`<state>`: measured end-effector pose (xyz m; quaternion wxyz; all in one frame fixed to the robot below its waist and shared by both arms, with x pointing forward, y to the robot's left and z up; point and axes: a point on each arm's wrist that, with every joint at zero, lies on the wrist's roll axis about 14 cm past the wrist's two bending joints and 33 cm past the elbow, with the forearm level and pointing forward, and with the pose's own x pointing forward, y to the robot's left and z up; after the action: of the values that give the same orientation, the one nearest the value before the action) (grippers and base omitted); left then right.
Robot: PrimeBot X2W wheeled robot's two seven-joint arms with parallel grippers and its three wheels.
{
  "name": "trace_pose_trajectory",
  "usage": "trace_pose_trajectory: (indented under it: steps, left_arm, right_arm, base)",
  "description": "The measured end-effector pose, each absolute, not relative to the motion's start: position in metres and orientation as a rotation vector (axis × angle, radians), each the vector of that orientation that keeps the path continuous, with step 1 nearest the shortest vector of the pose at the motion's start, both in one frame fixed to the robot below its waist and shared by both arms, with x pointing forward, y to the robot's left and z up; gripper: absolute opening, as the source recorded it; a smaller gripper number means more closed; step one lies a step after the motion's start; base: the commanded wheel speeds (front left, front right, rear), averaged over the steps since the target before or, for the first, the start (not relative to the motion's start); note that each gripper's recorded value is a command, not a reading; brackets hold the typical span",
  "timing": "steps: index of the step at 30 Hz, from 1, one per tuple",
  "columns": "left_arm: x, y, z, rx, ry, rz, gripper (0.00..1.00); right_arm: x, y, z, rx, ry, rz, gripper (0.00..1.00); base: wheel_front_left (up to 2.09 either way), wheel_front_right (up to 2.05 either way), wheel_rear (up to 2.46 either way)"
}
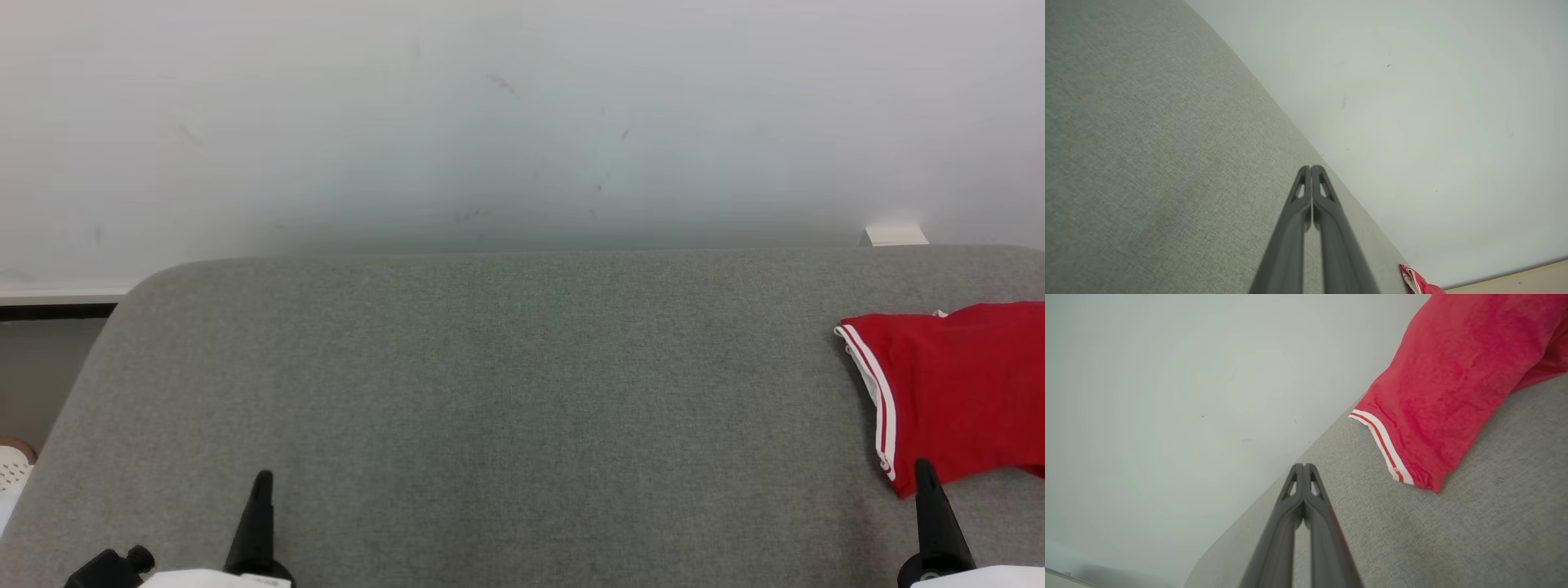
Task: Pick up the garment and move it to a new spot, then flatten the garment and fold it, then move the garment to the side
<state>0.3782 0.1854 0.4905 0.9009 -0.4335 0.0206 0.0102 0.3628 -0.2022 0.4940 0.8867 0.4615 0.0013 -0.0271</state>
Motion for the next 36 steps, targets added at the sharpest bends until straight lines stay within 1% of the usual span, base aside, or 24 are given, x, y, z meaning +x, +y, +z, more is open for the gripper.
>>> trace_pose_trajectory:
  steps: [36]
  left_arm:
    - [0.384, 0.193, 0.495, -1.264, 0.041, 0.032, 0.00]
  right_arm:
    - [0.376, -0.203, 0.498, 1.293, 0.010, -0.047, 0.00]
  base:
    - [0.00, 0.00, 0.00]
